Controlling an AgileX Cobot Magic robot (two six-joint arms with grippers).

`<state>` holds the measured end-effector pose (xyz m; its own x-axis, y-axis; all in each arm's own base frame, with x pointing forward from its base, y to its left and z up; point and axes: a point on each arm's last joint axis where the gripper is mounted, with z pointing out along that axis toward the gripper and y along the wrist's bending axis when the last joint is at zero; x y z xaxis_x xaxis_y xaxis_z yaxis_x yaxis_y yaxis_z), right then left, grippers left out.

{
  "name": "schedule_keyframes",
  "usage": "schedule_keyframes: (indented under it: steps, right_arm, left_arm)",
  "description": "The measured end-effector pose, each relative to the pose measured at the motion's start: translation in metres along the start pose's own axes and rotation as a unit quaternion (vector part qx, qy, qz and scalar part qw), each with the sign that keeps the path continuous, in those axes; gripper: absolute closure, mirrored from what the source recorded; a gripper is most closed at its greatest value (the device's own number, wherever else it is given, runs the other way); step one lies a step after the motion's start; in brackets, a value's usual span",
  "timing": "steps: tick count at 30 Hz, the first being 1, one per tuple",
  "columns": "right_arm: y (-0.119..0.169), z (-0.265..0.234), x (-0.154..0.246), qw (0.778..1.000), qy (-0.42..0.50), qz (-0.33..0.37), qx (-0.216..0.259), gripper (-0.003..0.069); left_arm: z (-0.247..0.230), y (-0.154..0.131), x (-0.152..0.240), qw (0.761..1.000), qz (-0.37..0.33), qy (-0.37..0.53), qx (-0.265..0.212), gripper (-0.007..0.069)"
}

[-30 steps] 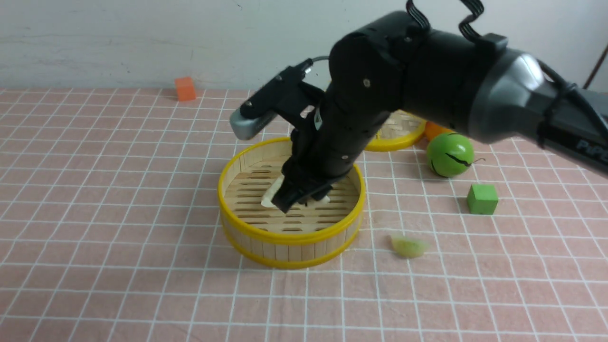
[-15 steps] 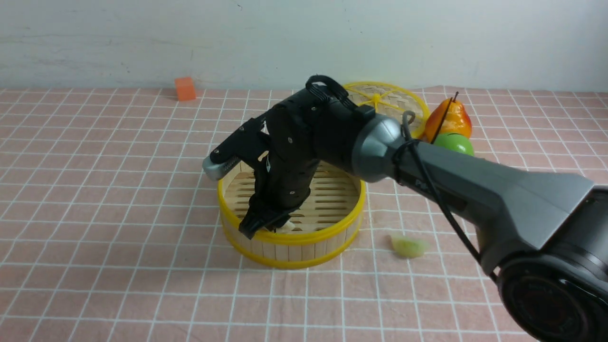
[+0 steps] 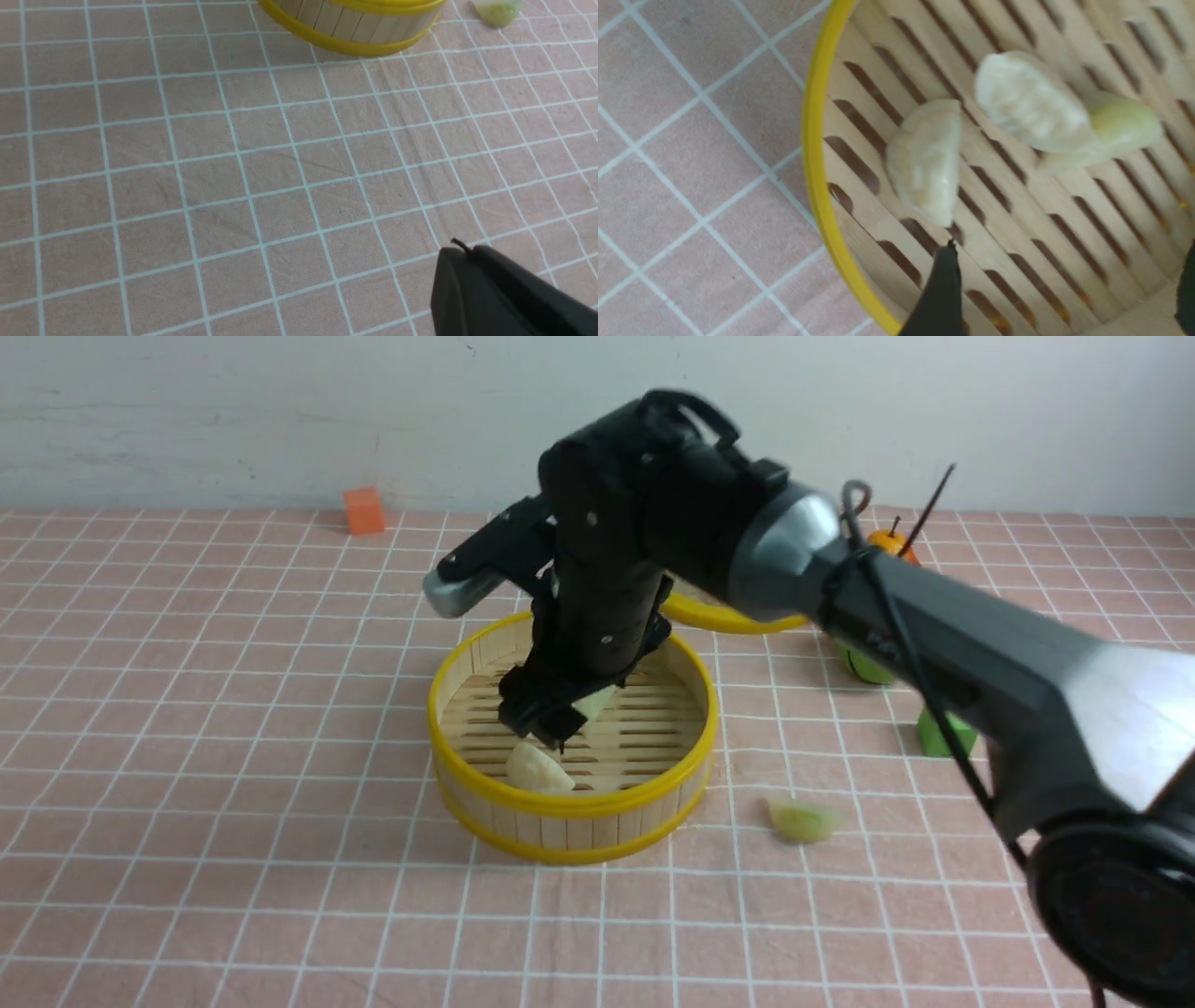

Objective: Put the dumplings into the steamer on the table with the pink tablecloth.
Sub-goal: 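Reach for and grasp a dumpling lying on the table beside the steamer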

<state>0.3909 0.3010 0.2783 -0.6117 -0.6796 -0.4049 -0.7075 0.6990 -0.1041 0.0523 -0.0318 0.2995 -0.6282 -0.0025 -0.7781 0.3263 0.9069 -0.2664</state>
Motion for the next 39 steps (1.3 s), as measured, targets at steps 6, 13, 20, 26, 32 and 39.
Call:
schedule_keyframes:
  steps: [6,13,20,26,32,39]
  right_arm:
    - [-0.037,-0.03,0.016,0.998,-0.015,0.035,-0.047,0.0106]
    - [-0.054,-0.033,0.08,0.993,0.058,-0.042,-0.091,0.0176]
    - [-0.054,0.011,0.111,0.984,0.132,-0.08,-0.088,0.0176]
    - [-0.065,0.044,0.112,0.985,0.131,-0.105,-0.043,0.0176]
    - [-0.082,0.067,0.12,0.986,0.137,-0.093,-0.032,0.0185]
    - [-0.093,0.077,0.129,0.987,0.143,-0.052,-0.05,0.0342]
  left_arm:
    - [0.0,-0.001,-0.002,1.0,0.0,-0.013,0.004,0.0631]
    - [0.0,-0.001,-0.003,1.0,0.0,-0.015,0.005,0.0627]
    - [0.0,-0.001,-0.003,1.0,0.001,-0.015,0.005,0.0624]
    - [0.0,-0.001,-0.002,1.0,0.002,-0.01,0.003,0.0621]
    - [0.0,0.0,-0.001,1.0,0.011,-0.008,0.003,0.0616]
    - [0.0,0.0,-0.001,1.0,0.013,-0.008,0.002,0.0613]
